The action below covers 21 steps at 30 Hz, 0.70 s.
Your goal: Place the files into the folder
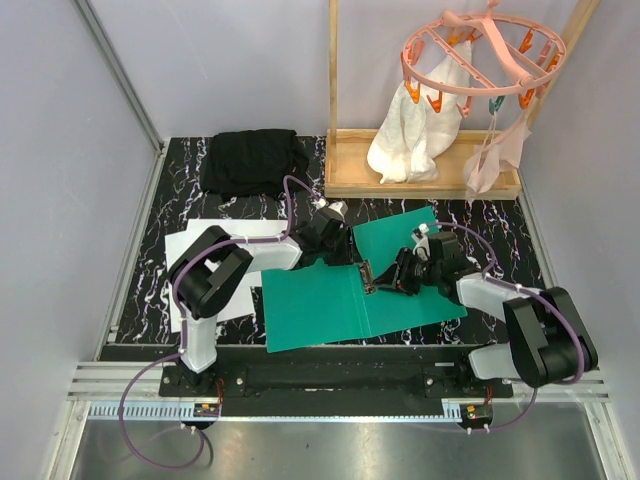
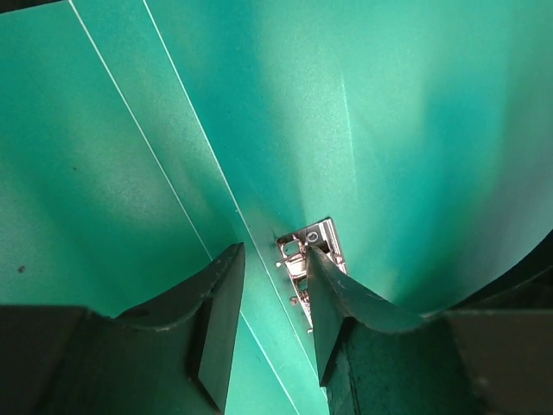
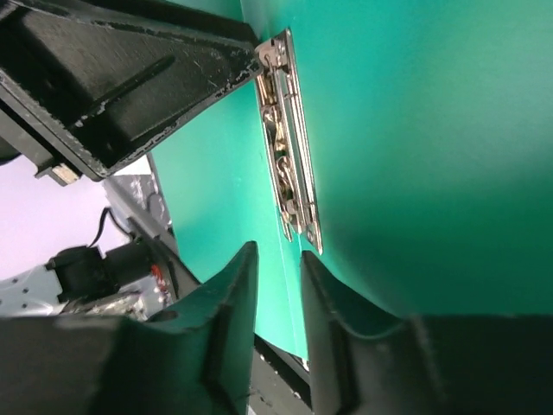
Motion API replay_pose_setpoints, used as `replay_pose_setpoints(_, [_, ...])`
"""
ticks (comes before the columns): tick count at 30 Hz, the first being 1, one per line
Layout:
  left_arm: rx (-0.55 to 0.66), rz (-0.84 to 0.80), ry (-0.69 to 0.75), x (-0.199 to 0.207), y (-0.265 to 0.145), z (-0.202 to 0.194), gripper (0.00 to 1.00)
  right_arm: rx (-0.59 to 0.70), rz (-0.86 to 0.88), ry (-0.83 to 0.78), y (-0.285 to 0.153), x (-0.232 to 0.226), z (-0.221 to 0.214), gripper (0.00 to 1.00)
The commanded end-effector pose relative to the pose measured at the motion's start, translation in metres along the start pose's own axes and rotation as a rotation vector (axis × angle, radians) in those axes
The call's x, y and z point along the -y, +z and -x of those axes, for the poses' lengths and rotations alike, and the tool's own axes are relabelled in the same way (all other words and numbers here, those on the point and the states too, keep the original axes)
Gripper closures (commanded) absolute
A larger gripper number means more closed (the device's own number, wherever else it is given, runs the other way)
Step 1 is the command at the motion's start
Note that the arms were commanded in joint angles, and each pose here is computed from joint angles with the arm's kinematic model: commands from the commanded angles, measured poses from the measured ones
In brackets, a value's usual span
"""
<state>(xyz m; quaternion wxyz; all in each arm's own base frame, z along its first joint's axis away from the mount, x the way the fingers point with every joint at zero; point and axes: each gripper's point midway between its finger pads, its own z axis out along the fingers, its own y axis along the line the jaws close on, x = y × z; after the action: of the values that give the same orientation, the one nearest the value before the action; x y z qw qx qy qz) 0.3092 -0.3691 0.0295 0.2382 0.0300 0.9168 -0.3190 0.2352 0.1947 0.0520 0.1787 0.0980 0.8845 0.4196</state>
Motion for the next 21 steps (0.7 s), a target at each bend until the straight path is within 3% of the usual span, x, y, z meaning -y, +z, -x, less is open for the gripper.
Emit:
replay_pose_setpoints(1, [0.033, -0.022, 0.023, 0.005, -0.001, 0.006, 0.59, -0.043, 0.145, -0.044, 0.007, -0.02, -0.002, 0.69])
replay_pose_setpoints(5, [0.035, -0.026, 0.037, 0.007, -0.002, 0.008, 0.59, -0.05, 0.152, -0.055, 0.007, -0.019, -0.005, 0.73])
replay_pose_setpoints(21, [0.039, -0.049, 0.058, 0.013, -0.007, 0.01, 0.54, -0.114, 0.102, -0.048, 0.022, -0.003, -0.013, 0.67])
